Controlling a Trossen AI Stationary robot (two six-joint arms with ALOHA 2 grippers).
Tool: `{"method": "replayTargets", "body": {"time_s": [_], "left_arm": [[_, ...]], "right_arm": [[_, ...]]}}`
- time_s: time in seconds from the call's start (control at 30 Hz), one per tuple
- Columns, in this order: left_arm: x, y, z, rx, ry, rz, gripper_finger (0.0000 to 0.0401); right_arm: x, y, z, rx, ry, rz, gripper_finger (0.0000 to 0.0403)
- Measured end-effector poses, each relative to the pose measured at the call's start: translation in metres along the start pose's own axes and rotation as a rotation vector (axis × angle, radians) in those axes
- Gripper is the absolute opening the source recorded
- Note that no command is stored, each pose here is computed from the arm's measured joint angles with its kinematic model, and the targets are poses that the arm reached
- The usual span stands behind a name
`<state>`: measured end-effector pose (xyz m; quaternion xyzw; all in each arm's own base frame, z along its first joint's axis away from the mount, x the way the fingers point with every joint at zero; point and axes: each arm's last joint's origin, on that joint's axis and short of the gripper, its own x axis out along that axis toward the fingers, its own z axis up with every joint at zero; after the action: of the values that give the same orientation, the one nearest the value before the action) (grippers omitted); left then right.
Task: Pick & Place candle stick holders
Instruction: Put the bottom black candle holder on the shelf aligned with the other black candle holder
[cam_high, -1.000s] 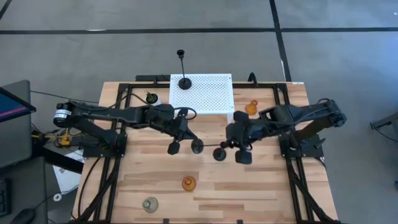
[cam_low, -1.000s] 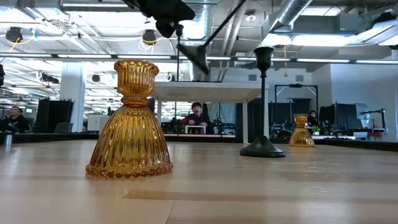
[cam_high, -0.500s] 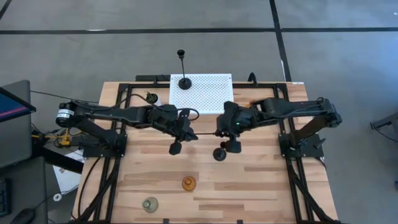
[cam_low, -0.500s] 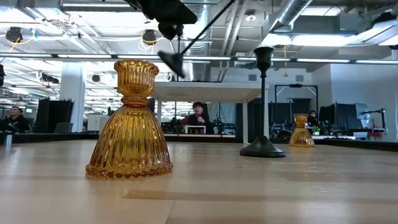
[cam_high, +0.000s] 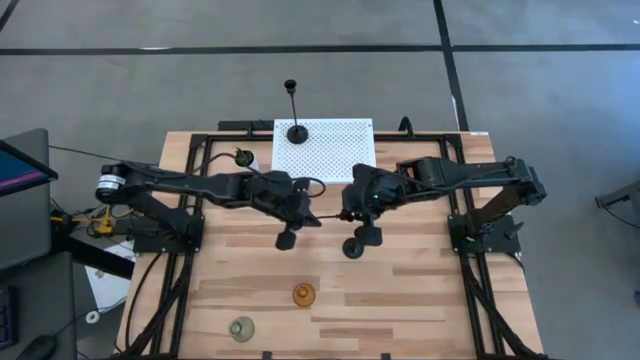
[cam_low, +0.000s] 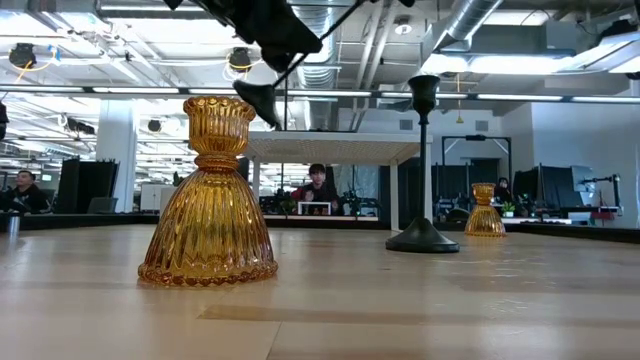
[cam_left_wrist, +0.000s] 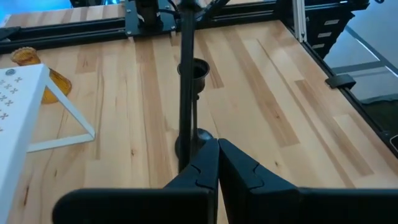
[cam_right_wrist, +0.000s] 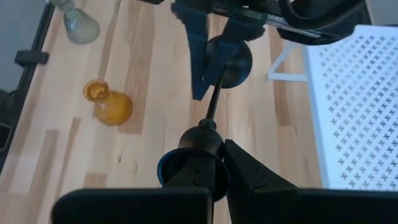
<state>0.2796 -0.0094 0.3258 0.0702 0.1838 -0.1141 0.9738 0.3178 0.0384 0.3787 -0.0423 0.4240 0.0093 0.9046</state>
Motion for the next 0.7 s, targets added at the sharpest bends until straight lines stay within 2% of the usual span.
{"method": "replayTargets", "body": {"time_s": [0.3,0.57,0.7], "left_arm": [[0.004,0.001,-0.001,0.001,0.001,0.013,0.0006],[0.002,0.003,0.009,0.034,-0.095,0.038,0.0007],[0.005,0.003,0.007,0.076,-0.081,0.040,0.0026]], "right_arm": [[0.000,0.000,-0.002,-0.003,0.025,0.004,0.0002],[0.000,0.000,-0.004,-0.005,0.040,0.005,0.0002],[0.000,0.000,-0.005,-0.006,0.057,0.005,0.0002]]}}
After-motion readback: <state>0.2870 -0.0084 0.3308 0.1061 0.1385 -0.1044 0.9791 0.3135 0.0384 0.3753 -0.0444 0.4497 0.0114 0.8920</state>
